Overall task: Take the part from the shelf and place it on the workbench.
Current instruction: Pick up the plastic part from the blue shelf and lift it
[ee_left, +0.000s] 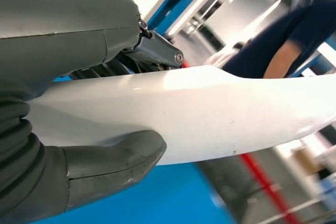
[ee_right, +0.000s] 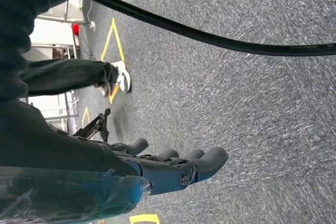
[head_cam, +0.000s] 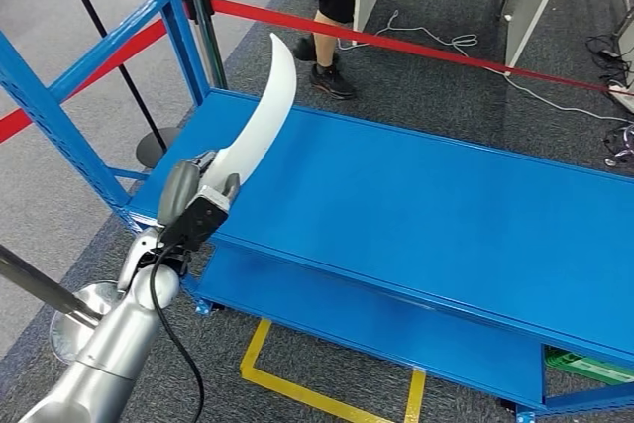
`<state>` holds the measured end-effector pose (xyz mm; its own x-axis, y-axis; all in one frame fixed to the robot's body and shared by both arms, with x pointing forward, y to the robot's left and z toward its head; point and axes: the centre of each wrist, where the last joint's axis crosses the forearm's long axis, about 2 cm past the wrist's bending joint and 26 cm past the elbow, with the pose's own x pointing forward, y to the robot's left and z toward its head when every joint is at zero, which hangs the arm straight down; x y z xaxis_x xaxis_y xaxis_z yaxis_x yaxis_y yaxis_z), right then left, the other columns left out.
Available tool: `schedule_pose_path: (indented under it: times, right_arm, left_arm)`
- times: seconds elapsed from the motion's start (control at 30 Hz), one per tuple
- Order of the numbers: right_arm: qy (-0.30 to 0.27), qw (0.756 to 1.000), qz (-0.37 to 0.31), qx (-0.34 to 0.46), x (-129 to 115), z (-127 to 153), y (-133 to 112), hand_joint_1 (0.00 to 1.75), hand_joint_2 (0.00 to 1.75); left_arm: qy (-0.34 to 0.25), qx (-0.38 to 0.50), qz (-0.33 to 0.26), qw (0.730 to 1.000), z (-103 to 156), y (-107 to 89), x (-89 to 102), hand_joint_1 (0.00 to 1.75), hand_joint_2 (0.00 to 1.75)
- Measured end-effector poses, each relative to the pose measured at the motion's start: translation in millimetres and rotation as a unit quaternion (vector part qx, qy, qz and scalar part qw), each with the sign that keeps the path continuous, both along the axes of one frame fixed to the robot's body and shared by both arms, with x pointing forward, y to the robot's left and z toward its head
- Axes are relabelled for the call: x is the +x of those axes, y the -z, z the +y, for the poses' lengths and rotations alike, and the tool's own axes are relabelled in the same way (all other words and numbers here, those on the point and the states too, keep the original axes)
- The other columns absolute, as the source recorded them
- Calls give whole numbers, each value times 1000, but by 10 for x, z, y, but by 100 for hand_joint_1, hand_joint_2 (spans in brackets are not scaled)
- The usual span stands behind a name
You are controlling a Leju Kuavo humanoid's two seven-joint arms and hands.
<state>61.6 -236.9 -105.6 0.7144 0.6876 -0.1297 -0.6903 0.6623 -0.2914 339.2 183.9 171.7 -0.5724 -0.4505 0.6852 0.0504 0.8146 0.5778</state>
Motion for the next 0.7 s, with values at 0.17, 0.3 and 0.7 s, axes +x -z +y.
schedule_pose_path:
  times: [0.17,0.3,0.7]
  right_arm:
    - [2,1000,-1,-1,2,-3,0,0,175]
    - [3,1000,-1,-2,0,-5,0,0,175]
    - [17,1000,-2,-12,-1,2,-1,0,175]
  left_arm:
    - [14,-58,-24,998,-82,-169,-100,175,175]
    - [25,-94,-32,995,-101,-225,-139,175,175]
    - [45,-275,-15,960,-275,-295,-356,175,175]
